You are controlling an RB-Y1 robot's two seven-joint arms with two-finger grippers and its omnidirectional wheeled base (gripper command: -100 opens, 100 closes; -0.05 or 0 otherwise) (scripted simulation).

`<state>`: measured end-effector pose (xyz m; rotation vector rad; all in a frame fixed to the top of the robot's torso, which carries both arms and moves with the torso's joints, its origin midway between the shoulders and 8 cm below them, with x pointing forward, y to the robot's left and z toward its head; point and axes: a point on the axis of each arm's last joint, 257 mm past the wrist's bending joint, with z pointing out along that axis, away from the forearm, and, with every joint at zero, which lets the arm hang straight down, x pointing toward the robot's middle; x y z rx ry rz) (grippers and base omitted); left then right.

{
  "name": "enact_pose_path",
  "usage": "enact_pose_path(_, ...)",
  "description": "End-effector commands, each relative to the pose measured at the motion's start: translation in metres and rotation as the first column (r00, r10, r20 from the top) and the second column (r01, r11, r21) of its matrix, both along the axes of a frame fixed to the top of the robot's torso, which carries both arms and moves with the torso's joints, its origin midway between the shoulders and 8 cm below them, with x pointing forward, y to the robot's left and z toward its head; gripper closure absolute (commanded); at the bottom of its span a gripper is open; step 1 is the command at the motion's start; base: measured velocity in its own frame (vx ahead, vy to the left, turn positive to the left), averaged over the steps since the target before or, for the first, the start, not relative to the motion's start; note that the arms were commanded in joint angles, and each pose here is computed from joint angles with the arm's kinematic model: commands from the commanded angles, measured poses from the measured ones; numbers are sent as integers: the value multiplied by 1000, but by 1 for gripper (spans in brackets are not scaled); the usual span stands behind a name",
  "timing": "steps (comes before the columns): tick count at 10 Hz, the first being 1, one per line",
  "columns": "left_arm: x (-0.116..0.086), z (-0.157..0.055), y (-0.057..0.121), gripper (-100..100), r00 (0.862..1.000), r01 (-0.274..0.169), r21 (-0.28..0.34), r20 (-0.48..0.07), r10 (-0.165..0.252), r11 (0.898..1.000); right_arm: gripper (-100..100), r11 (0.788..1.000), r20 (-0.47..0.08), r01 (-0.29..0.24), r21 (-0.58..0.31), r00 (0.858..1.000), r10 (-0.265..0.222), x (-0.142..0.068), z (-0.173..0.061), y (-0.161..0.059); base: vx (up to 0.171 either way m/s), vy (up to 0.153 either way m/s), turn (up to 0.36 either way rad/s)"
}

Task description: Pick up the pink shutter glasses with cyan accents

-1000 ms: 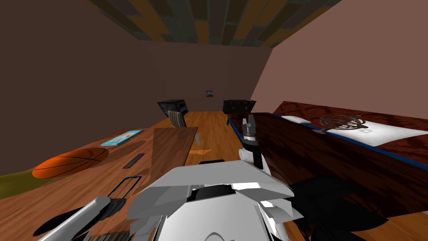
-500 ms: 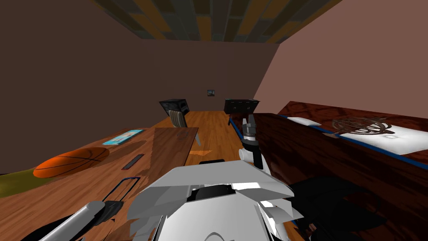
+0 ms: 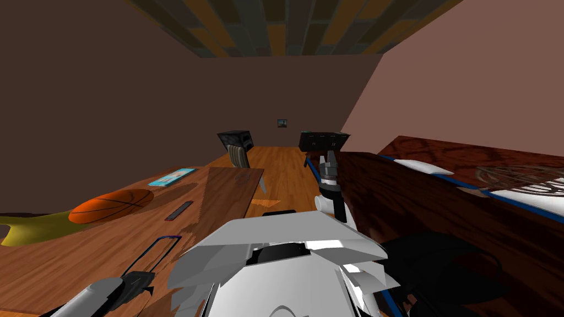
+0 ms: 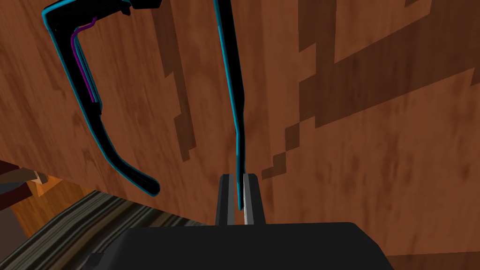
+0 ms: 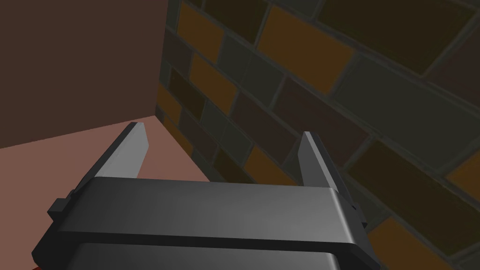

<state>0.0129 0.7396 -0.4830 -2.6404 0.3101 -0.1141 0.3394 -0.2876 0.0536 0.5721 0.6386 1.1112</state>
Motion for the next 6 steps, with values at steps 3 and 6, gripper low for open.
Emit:
enact_pose_path(3,-10,7,3,100,1000,30,16,4,-30,999,0,1000,0,0,0,1000,0,0,0,0,92,-20,99)
enact_pose_path(6,-20,14,6,100,998,57,32,3,-57,998,0,1000,0,0,0,1000,0,0,0,0,62,-16,56)
